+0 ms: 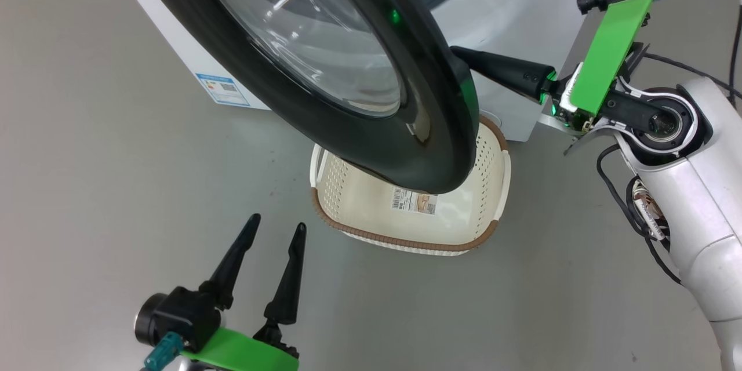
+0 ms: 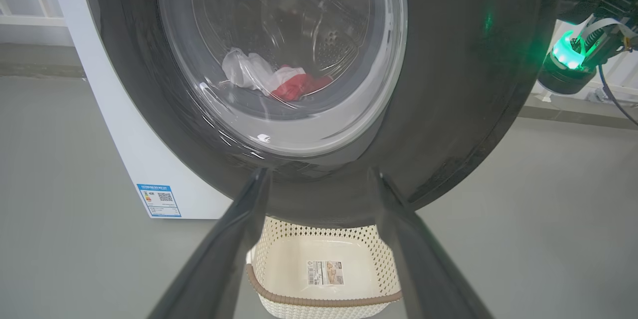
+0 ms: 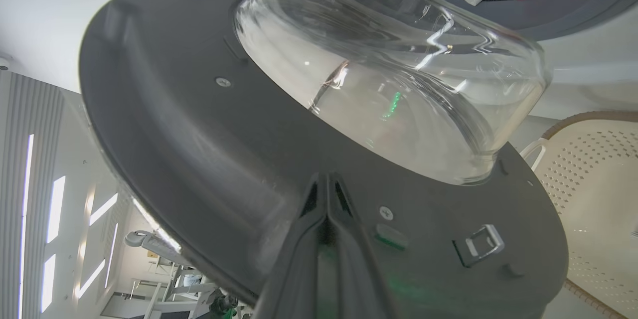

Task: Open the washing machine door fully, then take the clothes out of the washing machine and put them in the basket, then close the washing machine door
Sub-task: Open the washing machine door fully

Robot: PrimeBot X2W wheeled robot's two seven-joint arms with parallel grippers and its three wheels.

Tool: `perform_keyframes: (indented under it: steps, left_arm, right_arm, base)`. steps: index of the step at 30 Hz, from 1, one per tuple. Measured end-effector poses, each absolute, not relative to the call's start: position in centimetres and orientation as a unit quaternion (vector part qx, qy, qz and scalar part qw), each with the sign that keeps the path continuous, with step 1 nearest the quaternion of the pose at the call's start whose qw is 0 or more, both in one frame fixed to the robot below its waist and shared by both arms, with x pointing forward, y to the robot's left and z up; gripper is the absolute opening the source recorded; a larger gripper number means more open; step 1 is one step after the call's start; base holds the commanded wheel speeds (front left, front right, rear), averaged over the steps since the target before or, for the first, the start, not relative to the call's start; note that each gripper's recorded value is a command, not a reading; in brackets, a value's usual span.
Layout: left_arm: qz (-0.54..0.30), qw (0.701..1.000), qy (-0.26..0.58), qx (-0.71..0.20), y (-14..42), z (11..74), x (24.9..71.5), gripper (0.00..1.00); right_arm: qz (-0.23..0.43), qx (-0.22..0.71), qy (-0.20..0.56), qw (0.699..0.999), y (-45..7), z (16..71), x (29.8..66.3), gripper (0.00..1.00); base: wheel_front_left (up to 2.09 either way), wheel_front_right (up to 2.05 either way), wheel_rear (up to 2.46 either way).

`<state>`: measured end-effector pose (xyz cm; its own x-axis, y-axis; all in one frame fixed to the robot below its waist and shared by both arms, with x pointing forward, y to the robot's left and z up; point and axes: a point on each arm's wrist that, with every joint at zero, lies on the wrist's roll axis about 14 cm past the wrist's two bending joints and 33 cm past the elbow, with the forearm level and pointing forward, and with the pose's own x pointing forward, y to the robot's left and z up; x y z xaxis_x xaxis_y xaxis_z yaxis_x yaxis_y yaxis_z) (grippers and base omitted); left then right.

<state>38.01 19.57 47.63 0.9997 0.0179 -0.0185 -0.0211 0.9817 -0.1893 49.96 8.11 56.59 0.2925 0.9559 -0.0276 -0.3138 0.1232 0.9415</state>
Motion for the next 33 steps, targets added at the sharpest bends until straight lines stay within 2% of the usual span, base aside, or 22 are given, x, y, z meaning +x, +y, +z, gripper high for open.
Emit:
perform_keyframes:
  steps: [1, 2, 3, 9, 15, 25, 33]
  left_arm:
    - [0.01, 0.995, 0.008, -0.095, 19.6, 47.7, 38.0, 1.0]
    - [0.01, 0.995, 0.006, -0.095, 19.6, 47.8, 38.0, 1.0]
    - [0.01, 0.995, 0.005, -0.095, 19.6, 47.8, 38.0, 1.0]
    - [0.013, 0.995, 0.002, -0.095, 19.9, 48.1, 37.6, 1.0]
    - [0.015, 0.996, 0.005, -0.093, 20.2, 47.8, 37.1, 1.0]
    - [0.014, 0.996, 0.007, -0.092, 20.5, 47.6, 36.7, 1.0]
    - [0.007, 0.996, 0.004, -0.093, 20.2, 47.7, 37.3, 1.0]
  right_arm:
    - [0.477, 0.454, 0.348, 0.667, 8.0, 56.6, 50.1, 0.39]
    - [0.474, 0.453, 0.344, 0.672, 7.9, 56.6, 50.2, 0.61]
    - [0.468, 0.454, 0.34, 0.677, 7.8, 56.5, 50.3, 1.0]
    - [0.427, 0.458, 0.343, 0.701, 6.2, 54.1, 49.8, 1.0]
    - [0.383, 0.476, 0.348, 0.711, 4.0, 51.8, 48.7, 1.0]
    - [0.265, 0.504, 0.338, 0.749, -2.2, 46.2, 45.8, 1.0]
    - [0.195, 0.49, 0.331, 0.782, -5.5, 42.6, 43.1, 1.0]
  base:
    - [0.0, 0.0, 0.0]
    - [0.0, 0.0, 0.0]
    - [0.0, 0.0, 0.0]
    - [0.0, 0.0, 0.0]
    - [0.0, 0.0, 0.0]
    - [0.0, 0.0, 0.0]
    - [0.0, 0.0, 0.0]
